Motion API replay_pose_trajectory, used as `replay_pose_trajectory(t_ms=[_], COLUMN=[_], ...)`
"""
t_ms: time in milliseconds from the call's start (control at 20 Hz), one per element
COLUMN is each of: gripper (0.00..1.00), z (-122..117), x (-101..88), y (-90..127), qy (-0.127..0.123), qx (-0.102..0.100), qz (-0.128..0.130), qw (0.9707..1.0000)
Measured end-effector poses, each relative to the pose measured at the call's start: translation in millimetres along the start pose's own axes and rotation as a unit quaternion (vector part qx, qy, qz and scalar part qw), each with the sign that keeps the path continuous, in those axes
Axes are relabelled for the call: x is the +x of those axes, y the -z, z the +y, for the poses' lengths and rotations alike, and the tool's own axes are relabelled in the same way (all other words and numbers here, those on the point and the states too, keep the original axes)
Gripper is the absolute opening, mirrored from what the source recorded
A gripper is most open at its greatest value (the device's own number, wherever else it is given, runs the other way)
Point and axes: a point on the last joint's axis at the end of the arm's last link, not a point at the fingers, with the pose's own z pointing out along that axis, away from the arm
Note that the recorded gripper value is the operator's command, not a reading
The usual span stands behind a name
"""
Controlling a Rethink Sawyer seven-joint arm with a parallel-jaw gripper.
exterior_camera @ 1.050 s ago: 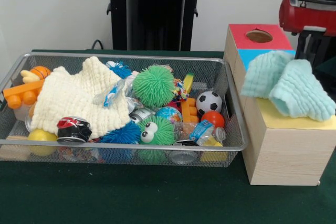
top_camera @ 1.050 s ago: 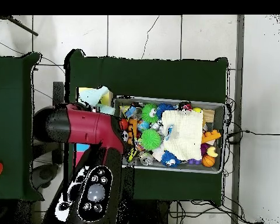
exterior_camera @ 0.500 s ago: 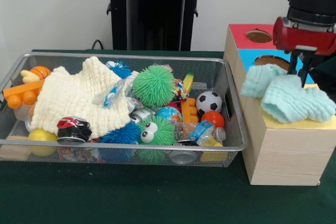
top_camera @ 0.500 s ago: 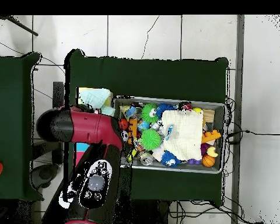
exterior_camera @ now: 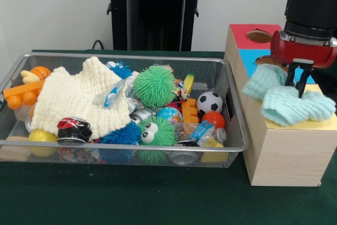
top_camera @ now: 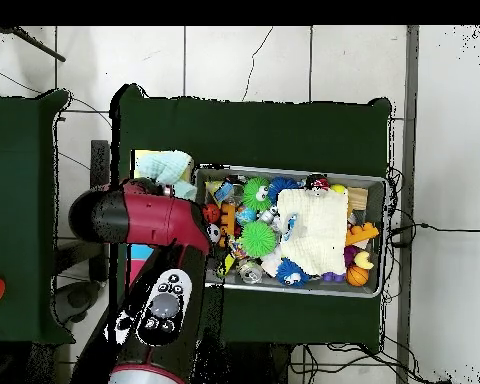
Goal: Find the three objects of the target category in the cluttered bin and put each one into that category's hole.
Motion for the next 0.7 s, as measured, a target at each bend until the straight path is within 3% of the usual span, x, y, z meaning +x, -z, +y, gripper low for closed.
replay_pose_trajectory(t_ms=[700], gripper=[0.0], z=[11.9], x=[0.4], y=[-8.7], qy=[-0.002], qx=[0.007], qz=[-0.003], qw=[1.0])
